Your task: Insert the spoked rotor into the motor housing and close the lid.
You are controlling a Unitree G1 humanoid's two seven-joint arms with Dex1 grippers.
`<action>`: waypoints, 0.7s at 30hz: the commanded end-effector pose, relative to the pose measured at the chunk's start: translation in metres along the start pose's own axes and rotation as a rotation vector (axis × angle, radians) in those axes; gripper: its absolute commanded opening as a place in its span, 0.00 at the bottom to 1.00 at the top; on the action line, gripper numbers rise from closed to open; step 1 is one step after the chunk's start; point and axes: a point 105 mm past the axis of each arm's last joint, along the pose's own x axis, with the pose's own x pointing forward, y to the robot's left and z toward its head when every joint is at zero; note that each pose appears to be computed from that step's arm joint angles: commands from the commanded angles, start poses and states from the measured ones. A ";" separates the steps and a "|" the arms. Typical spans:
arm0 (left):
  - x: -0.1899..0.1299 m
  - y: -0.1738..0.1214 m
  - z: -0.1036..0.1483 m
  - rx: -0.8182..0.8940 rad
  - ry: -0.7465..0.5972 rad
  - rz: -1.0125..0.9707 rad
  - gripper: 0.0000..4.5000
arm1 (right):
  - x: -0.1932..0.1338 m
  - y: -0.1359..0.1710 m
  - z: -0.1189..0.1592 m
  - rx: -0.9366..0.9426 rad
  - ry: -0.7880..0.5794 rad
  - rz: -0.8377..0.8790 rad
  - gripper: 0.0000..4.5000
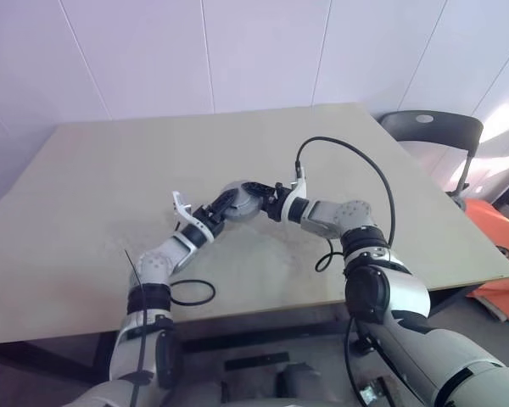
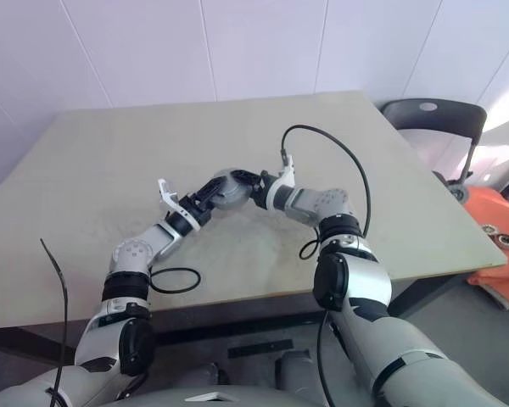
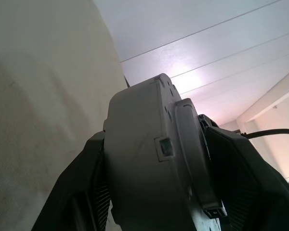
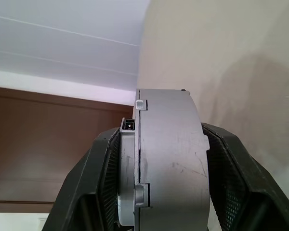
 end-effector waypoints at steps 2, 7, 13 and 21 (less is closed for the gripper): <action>0.005 -0.021 0.006 0.049 0.005 -0.067 0.56 | 0.004 0.020 0.010 -0.053 -0.035 0.060 0.49; 0.004 -0.024 0.007 0.052 0.004 -0.070 0.56 | 0.007 0.016 0.003 -0.083 -0.016 0.046 0.49; 0.003 -0.023 0.008 0.052 0.001 -0.063 0.56 | 0.011 0.014 -0.007 -0.061 0.021 0.040 0.90; 0.003 -0.024 0.009 0.052 -0.008 -0.066 0.56 | 0.010 0.012 -0.006 -0.042 0.016 0.029 0.90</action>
